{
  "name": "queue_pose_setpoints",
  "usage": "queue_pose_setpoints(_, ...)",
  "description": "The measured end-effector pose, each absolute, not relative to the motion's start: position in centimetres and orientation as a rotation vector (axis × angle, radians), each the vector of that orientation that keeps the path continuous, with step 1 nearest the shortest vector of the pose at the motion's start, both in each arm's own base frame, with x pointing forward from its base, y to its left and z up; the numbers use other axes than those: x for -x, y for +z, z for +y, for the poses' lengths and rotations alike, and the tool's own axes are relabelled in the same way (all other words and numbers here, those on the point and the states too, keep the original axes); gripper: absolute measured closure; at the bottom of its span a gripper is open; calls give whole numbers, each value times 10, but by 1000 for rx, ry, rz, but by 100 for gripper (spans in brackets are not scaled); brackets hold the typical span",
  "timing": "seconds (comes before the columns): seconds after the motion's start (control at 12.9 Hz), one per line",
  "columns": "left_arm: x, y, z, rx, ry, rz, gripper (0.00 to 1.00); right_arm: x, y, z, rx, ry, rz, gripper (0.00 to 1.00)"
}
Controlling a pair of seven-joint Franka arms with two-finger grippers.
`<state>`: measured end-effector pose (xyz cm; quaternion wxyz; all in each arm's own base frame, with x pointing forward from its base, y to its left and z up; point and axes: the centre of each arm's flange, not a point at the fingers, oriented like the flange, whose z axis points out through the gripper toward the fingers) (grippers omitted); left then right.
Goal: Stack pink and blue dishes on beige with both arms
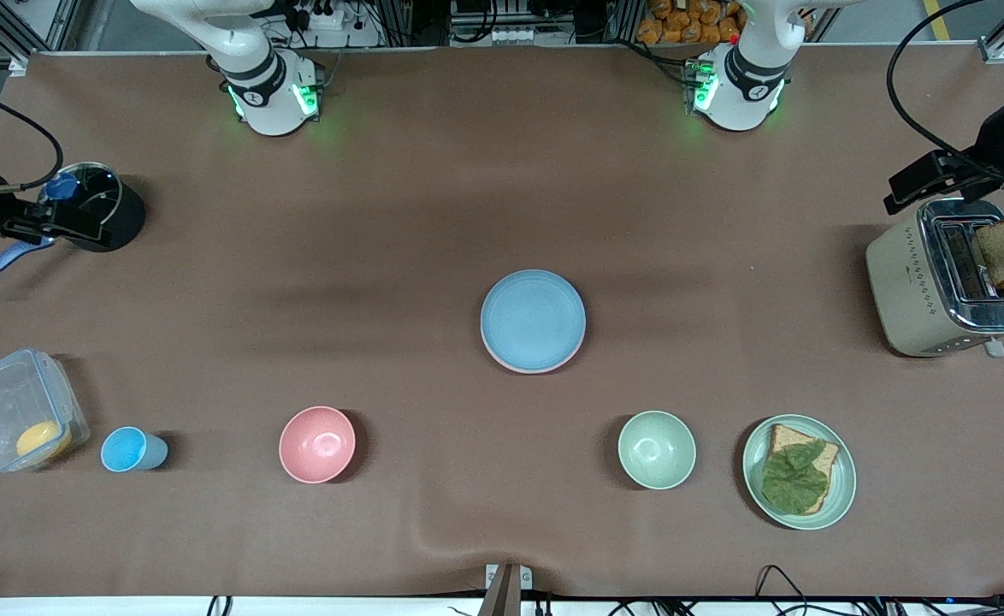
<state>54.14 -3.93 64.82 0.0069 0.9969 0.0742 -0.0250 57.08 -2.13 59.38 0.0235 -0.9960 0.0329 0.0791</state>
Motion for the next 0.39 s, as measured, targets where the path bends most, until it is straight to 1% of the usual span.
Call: queue_pose_setpoints(0.39,-541,648,-41,-3119,-79,227,0,-571,594,-21,3083,245,102,0)
